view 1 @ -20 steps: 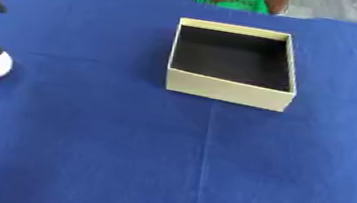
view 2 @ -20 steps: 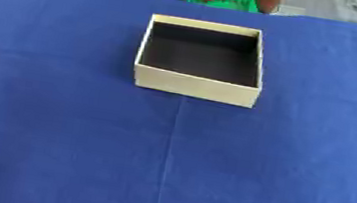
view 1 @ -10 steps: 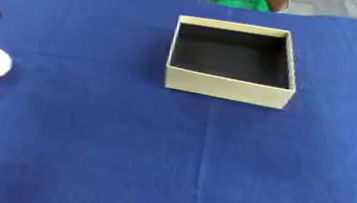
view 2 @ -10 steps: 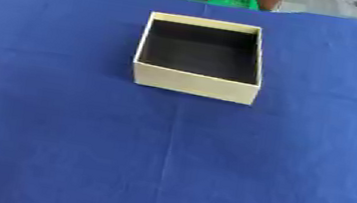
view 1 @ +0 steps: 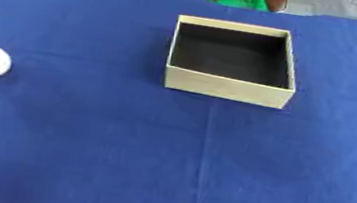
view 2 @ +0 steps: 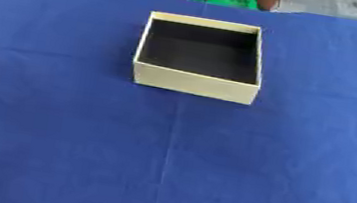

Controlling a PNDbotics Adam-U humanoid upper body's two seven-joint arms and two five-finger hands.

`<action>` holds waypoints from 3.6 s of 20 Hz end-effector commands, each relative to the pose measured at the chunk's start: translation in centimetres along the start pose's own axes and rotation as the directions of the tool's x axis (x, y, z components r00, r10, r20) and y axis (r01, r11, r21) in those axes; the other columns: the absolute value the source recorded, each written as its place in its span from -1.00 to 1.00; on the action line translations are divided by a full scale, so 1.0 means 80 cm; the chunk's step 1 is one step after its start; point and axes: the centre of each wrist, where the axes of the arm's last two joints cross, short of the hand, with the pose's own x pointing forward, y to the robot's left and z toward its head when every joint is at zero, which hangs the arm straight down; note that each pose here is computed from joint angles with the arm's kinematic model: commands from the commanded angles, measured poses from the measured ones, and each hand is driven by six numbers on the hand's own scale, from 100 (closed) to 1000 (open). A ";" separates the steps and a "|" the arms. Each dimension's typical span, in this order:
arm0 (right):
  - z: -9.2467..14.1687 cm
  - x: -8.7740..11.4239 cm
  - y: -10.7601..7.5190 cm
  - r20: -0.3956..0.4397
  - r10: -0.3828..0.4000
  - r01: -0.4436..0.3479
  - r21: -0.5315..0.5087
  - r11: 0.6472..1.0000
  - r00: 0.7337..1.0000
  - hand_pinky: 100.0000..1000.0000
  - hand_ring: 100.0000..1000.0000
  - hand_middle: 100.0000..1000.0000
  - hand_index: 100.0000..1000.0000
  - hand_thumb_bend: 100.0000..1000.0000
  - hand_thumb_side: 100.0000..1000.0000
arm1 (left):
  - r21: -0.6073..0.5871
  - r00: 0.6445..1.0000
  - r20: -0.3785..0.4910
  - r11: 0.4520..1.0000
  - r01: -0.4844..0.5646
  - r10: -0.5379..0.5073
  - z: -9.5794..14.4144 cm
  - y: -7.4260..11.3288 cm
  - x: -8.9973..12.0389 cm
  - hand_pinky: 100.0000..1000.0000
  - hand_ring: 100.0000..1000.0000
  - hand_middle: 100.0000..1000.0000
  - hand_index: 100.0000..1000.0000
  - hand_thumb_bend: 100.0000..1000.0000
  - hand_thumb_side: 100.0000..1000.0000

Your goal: Pick up objects on the table and place them in the box.

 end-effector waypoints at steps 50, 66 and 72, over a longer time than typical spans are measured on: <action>-0.009 0.007 -0.003 0.030 -0.005 0.005 -0.005 1.000 1.000 0.46 0.40 0.52 0.72 -0.69 1.00 | 0.372 0.970 0.225 0.928 0.000 -0.090 0.028 0.128 0.086 -0.49 -0.31 -0.16 -0.11 -0.48 -1.00; -0.013 0.012 0.006 0.029 -0.052 0.052 0.003 0.999 0.998 0.46 0.40 0.52 0.72 -0.69 1.00 | 0.423 0.792 0.597 0.889 -0.173 -0.130 0.005 0.187 0.274 -0.45 -0.28 -0.17 -0.11 -0.43 -1.00; -0.017 0.015 0.011 0.038 -0.081 0.082 -0.003 0.997 0.996 0.46 0.40 0.51 0.72 -0.69 1.00 | 0.418 0.758 0.642 0.881 -0.223 -0.113 -0.018 0.183 0.332 -0.44 -0.27 -0.16 -0.11 -0.43 -1.00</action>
